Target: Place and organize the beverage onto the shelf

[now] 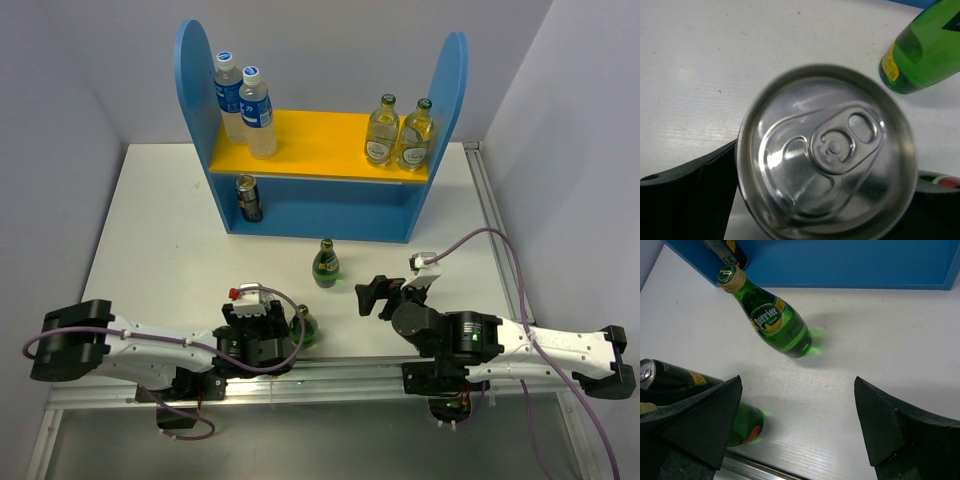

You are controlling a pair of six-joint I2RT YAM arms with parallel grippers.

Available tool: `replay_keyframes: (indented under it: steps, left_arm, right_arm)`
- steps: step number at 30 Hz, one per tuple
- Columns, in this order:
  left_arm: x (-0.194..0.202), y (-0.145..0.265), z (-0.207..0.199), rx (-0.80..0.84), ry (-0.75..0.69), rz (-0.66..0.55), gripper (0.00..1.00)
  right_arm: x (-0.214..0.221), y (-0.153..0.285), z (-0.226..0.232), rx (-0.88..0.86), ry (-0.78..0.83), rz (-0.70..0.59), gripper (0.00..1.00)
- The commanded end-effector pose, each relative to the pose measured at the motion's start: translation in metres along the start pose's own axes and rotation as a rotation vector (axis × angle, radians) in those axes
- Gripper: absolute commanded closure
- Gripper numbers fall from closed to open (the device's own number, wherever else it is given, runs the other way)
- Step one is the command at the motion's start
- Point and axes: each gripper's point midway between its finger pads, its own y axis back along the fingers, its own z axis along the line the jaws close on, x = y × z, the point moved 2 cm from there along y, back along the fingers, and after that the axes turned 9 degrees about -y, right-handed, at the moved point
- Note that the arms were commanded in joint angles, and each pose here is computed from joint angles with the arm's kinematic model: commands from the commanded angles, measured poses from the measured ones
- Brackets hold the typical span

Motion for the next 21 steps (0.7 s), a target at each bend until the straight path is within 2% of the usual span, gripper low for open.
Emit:
replay_keyframes:
  steps: [1,6,9,10,12,21]
  left_arm:
    - [-0.010,-0.004,-0.013,-0.013,0.073,-0.072,0.20]
    - [-0.002,-0.014,-0.018,-0.005,0.005,-0.075,0.33]
    - [-0.002,-0.021,-0.020,0.009,0.006,-0.072,0.60]
    - [-0.002,-0.025,-0.019,0.004,0.006,-0.071,0.82]
    - [-0.004,-0.028,-0.019,0.002,0.004,-0.072,0.98]
    - [-0.052,-0.038,-0.034,0.007,-0.036,-0.120,1.00]
  right_arm:
    - [-0.002,0.000,-0.002,0.003,-0.029,-0.019,0.00]
    - [-0.002,0.000,-0.003,-0.003,-0.034,-0.024,0.00]
    - [-0.001,0.000,-0.002,-0.003,-0.032,-0.024,0.00]
    - [-0.001,0.000,-0.002,-0.004,-0.031,-0.023,0.00]
    - [-0.001,0.000,-0.002,-0.001,-0.032,-0.023,0.00]
    - [-0.007,0.001,0.001,-0.025,-0.024,-0.038,0.00]
